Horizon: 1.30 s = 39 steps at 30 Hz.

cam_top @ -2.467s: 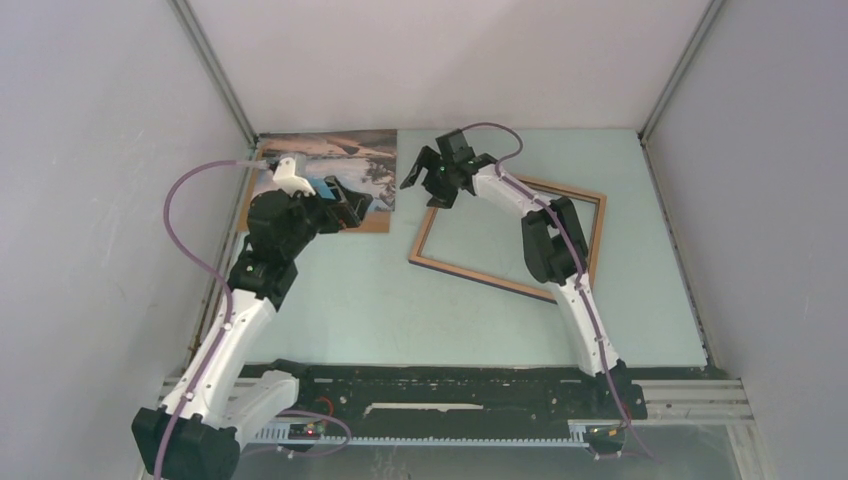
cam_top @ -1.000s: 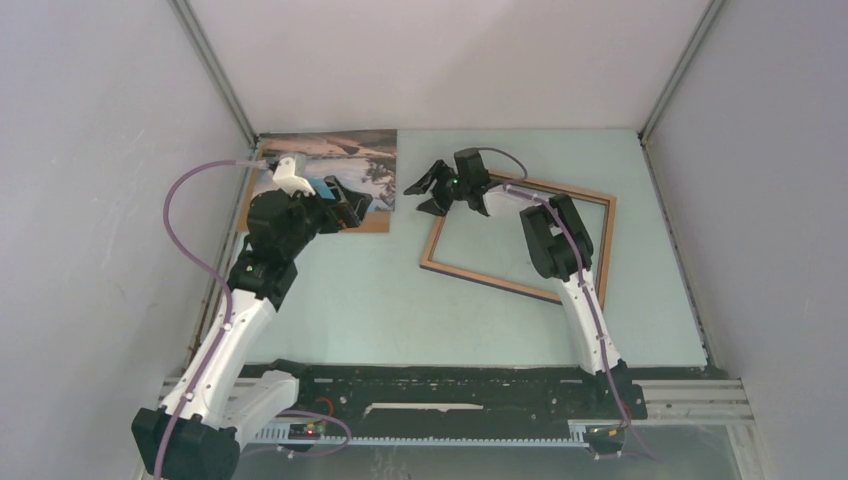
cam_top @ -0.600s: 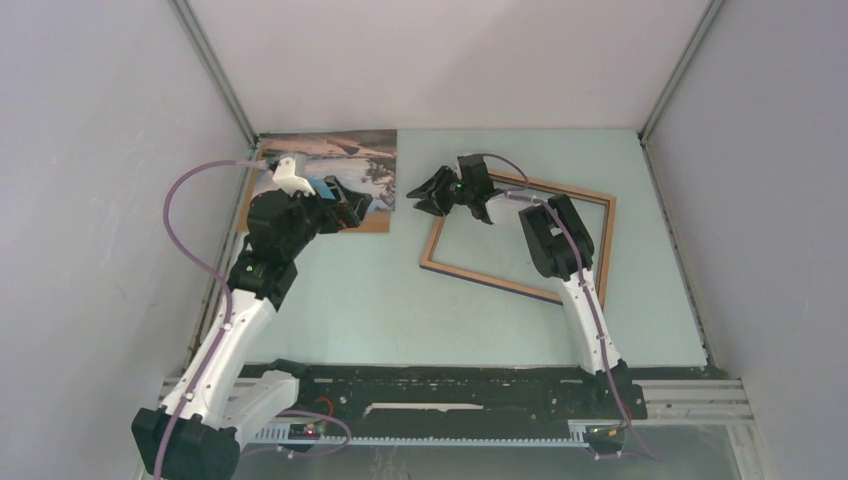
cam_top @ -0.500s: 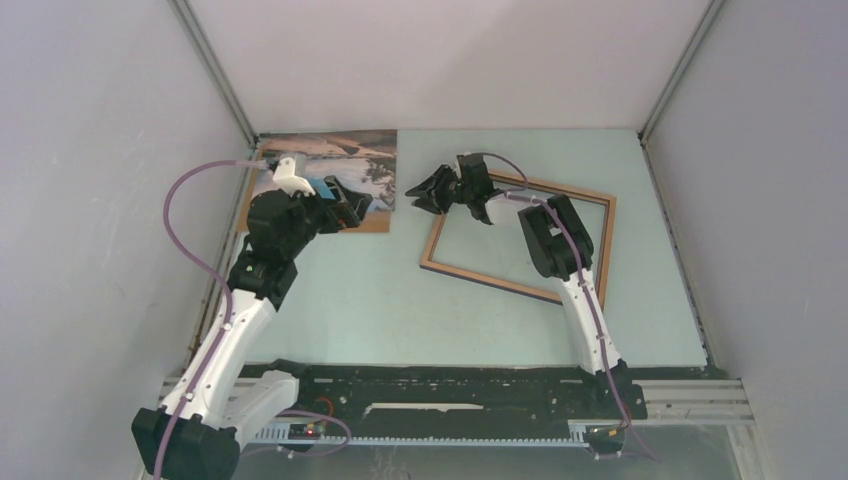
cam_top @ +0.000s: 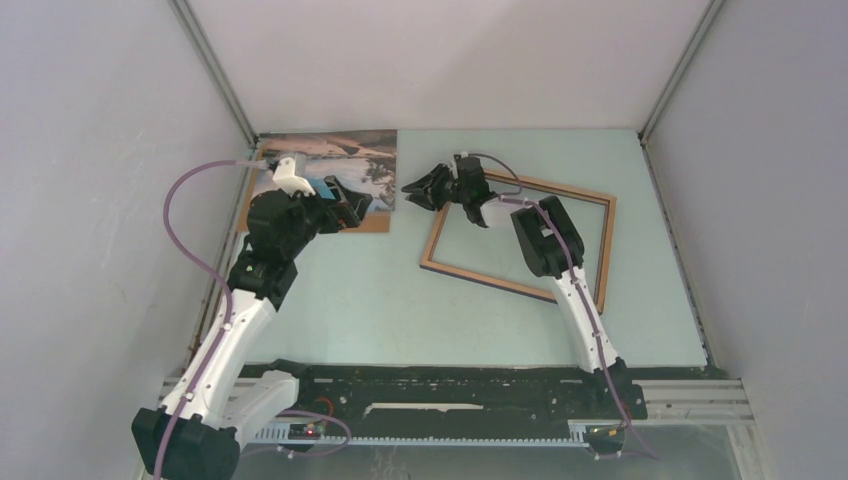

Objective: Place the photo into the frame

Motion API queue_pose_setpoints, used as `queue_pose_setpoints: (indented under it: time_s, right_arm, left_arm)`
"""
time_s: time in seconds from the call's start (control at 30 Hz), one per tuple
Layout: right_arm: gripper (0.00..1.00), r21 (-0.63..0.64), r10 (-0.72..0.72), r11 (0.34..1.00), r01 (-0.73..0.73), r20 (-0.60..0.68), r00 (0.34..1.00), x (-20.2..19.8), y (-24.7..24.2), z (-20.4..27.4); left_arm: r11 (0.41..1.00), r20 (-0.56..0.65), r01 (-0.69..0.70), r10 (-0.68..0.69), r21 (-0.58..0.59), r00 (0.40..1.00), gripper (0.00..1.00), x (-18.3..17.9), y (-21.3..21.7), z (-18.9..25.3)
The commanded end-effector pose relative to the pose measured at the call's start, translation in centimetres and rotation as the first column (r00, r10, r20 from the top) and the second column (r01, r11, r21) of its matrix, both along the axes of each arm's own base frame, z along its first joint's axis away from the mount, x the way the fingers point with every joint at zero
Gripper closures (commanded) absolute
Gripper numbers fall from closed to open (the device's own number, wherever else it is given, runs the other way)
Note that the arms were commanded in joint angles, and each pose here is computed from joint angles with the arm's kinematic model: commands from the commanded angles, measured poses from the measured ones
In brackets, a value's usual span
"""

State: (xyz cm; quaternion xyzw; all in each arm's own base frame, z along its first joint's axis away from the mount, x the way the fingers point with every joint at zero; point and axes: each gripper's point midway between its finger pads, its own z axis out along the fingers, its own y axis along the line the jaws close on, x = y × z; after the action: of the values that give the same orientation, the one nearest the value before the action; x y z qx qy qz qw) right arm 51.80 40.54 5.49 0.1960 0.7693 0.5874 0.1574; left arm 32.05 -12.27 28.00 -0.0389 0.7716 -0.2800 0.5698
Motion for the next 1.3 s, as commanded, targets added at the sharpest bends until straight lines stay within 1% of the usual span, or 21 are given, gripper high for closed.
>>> queue_pose_setpoints:
  time_s: [0.0, 0.03, 0.07, 0.23, 0.33, 0.47, 0.63, 0.87, 0.97, 1.07, 1.17, 1.27]
  right_arm:
    - [0.58, 0.056, 0.010, 0.998, -0.013, 0.042, 0.999, 1.0, 1.3, 1.6]
    - [0.59, 0.058, 0.013, 0.998, -0.016, 0.045, 0.999, 1.1, 1.4, 1.6]
    - [0.62, 0.060, 0.016, 0.998, -0.019, 0.045, 0.999, 1.2, 1.6, 1.6]
    - [0.91, 0.071, 0.024, 0.997, -0.028, 0.056, 0.998, 1.4, 1.7, 2.3]
    - [0.99, 0.065, 0.037, 0.997, -0.042, 0.084, 0.996, 0.8, 1.2, 4.0]
    - [1.00, 0.037, 0.062, 0.997, -0.068, 0.134, 0.989, -0.9, -0.7, 7.2]
    - [1.00, -0.025, 0.099, 0.995, -0.097, 0.163, 0.982, -4.1, -4.4, 9.8]
    - [1.00, -0.148, 0.170, 0.977, -0.153, 0.112, 0.979, -9.8, -11.2, 8.7]
    - [1.00, -0.176, 0.170, 0.972, -0.153, 0.088, 0.981, -12.1, -14.4, 8.4]
    - [1.00, -0.190, 0.175, 0.969, -0.161, 0.059, 0.983, -14.0, -16.0, 8.4]
    - [1.00, -0.203, 0.164, 0.968, -0.149, 0.058, 0.985, -15.5, -17.1, 8.2]
    - [1.00, -0.174, 0.140, 0.977, -0.126, 0.073, 0.987, -16.0, -18.0, 8.6]
  left_arm:
    - [1.000, 0.084, 0.001, -0.001, -0.003, 0.996, 0.00, 0.1, 0.0, 3.1]
    - [1.000, 0.085, 0.001, -0.001, -0.002, 0.996, 0.00, 0.1, 0.0, 3.1]
    - [1.000, 0.084, 0.000, 0.000, -0.003, 0.996, 0.00, 0.1, 0.0, 3.1]
    - [1.000, 0.084, -0.004, 0.004, 0.000, 0.996, 0.00, 0.2, 0.1, 3.0]
    - [1.000, 0.082, -0.003, 0.003, -0.002, 0.997, 0.00, 0.2, 0.0, 3.0]
    - [1.000, 0.080, -0.008, 0.009, -0.003, 0.997, 0.00, 0.3, 0.1, 2.9]
    - [1.000, 0.068, -0.007, 0.008, -0.016, 0.998, 0.00, 0.5, -0.1, 2.3]
    - [0.998, 0.031, 0.010, -0.008, -0.066, 0.999, 0.00, 1.0, -1.1, 1.0]
    - [0.996, -0.012, 0.049, -0.050, -0.075, 0.999, 0.00, 1.4, -2.5, -0.1]
    - [0.996, -0.048, 0.082, -0.083, -0.027, 0.995, 0.00, 1.1, -4.4, -1.5]
    - [0.992, -0.055, 0.119, -0.117, 0.033, 0.992, 0.00, 0.1, -6.7, -2.4]
    - [0.992, -0.052, 0.108, -0.105, 0.068, 0.993, 0.00, -0.9, -7.8, -3.2]
